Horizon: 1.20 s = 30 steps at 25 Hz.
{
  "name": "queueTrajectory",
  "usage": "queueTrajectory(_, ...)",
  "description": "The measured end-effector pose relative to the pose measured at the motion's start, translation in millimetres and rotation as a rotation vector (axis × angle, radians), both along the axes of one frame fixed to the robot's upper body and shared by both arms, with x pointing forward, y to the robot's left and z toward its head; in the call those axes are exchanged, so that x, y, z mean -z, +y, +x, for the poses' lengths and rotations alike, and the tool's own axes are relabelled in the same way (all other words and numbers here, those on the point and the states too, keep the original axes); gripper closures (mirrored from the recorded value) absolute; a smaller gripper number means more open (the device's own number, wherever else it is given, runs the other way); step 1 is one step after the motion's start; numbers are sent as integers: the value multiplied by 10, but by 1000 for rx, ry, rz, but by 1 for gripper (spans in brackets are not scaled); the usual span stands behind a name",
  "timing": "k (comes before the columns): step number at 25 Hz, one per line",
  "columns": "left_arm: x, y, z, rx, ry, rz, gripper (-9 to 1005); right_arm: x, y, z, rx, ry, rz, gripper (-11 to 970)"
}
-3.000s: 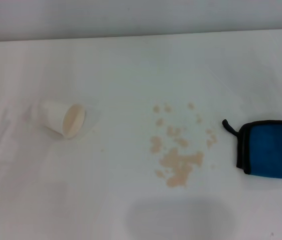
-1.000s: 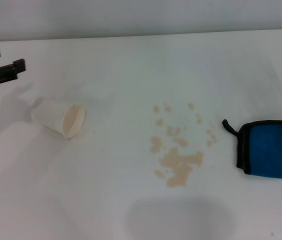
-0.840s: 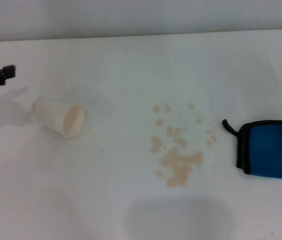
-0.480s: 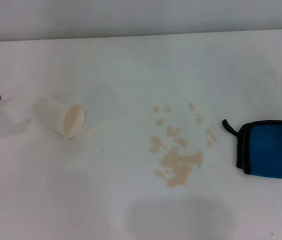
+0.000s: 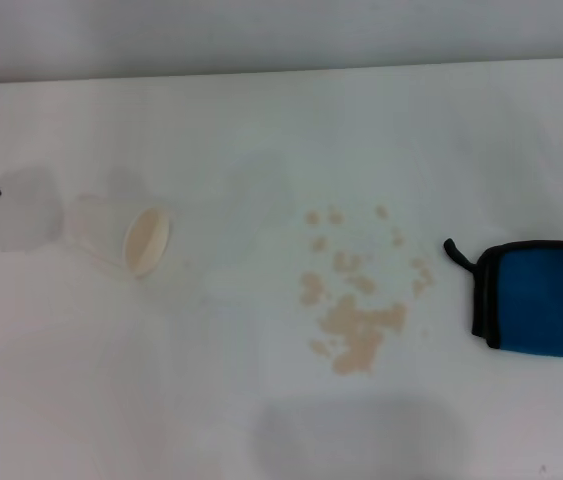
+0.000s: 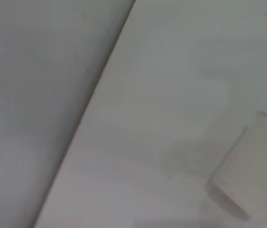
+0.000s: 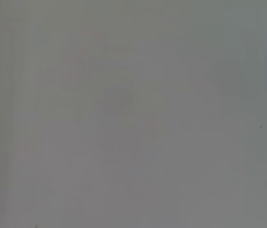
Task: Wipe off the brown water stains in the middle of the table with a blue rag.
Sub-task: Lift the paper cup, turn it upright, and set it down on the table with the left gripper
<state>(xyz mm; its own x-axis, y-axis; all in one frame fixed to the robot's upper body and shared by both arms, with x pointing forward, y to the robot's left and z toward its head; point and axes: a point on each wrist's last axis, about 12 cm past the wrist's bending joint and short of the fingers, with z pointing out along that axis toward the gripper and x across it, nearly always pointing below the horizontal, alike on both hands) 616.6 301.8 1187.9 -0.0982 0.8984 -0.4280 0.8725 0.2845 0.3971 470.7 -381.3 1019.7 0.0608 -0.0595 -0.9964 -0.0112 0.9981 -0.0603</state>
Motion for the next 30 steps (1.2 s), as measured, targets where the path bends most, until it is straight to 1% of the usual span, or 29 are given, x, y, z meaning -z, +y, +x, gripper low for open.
queueTrajectory(4,-73,-106,84,90,-54,49,134,-9,-4,10,-2,-3,32,101)
queueTrajectory(5,-64,-154,106,130,-57,65,134,-13,-8,13,-2,-4,32,101)
queueTrajectory(6,-64,-154,106,130,-57,65,134,-19,-12,18,-2,-6,30,101)
queueTrajectory(10,-4,-275,167,211,-42,94,134,-33,-50,36,18,-10,21,102)
queueTrajectory(13,88,-336,197,262,-21,113,134,-43,-110,37,58,-14,29,102)
queueTrajectory(16,166,-353,214,288,-8,128,136,-51,-128,42,74,-19,34,102)
queueTrajectory(24,296,-437,232,381,-8,148,140,-68,-85,144,66,-16,33,101)
queueTrajectory(30,478,-572,188,456,-12,158,143,-99,-58,242,47,-13,20,102)
